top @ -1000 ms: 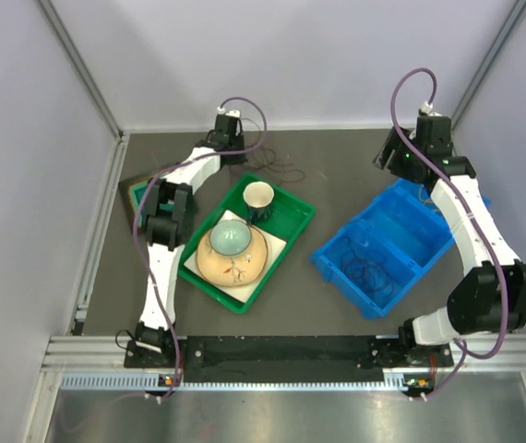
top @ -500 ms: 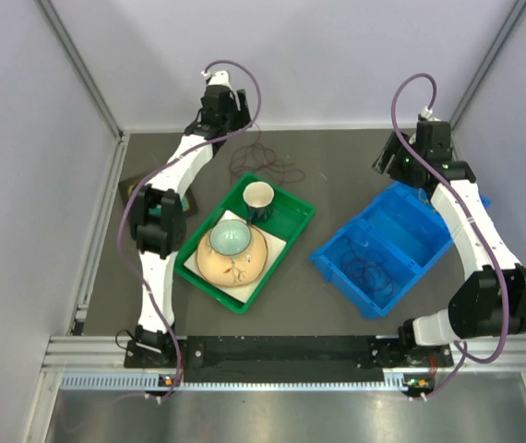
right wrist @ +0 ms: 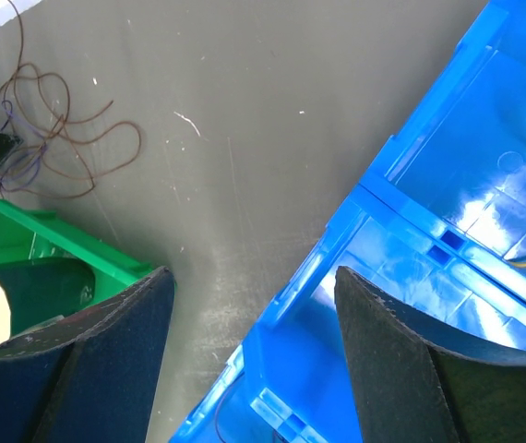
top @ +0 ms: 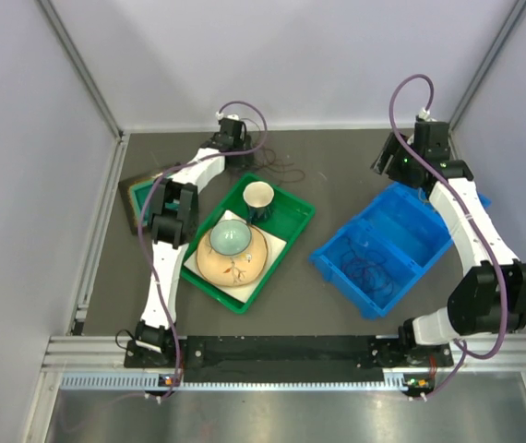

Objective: Untangle the cables

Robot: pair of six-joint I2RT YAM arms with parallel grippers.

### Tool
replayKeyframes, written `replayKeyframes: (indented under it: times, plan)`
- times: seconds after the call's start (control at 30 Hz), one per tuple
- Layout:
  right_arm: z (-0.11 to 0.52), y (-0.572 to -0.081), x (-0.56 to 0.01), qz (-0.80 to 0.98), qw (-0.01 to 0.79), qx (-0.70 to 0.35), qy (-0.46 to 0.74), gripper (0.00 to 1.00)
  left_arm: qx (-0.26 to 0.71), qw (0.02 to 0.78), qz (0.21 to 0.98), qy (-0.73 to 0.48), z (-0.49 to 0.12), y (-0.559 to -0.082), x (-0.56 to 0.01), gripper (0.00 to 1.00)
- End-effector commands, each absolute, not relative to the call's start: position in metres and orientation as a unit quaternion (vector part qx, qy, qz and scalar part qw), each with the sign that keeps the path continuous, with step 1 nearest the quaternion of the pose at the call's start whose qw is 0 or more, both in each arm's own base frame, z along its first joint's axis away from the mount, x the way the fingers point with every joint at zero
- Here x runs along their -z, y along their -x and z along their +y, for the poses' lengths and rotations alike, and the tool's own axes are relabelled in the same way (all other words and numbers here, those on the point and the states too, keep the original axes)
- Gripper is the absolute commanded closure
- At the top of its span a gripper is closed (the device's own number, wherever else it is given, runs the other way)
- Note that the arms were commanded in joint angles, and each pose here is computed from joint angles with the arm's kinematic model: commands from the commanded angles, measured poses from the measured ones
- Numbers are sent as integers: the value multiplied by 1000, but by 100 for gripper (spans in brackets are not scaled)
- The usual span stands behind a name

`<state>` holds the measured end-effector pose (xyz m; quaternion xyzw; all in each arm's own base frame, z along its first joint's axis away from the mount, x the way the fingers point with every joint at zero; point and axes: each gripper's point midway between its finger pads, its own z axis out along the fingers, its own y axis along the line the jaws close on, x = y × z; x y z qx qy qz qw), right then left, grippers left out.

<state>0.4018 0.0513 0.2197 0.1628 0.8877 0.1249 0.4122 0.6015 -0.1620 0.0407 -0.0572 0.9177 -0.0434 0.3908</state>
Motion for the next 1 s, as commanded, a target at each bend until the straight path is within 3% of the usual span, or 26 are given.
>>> replayKeyframes:
  times: [0.0, 0.1, 0.23, 0.33, 0.47, 0.63, 0.77, 0.97]
  plan:
    - [54, -410, -231, 878, 431, -135, -160, 30, 48, 406, 910, 73, -157, -605, -56, 20]
    - [54, -409, -231, 878, 430, -136, -160, 30, 59, 397, 913, 78, -158, -605, -49, 23]
    - [53, -408, -232, 876, 431, -138, -164, 30, 67, 384, 918, 75, -162, -603, -38, 40]
    - [54, -407, -233, 876, 431, -141, -165, 30, 80, 375, 920, 75, -167, -601, -30, 59]
    - [55, -406, -235, 875, 433, -142, -165, 30, 104, 373, 919, 75, -176, -602, -29, 100]
    - [55, -406, -237, 873, 435, -144, -165, 30, 189, 407, 890, 81, -203, -609, -83, 100]
    - [59, -407, -242, 871, 435, -157, -167, 30, 330, 443, 832, 51, -246, -608, -148, 100]
    - [78, -413, -236, 876, 427, -162, -152, 30, 420, 404, 812, 20, -298, -599, -169, 100]
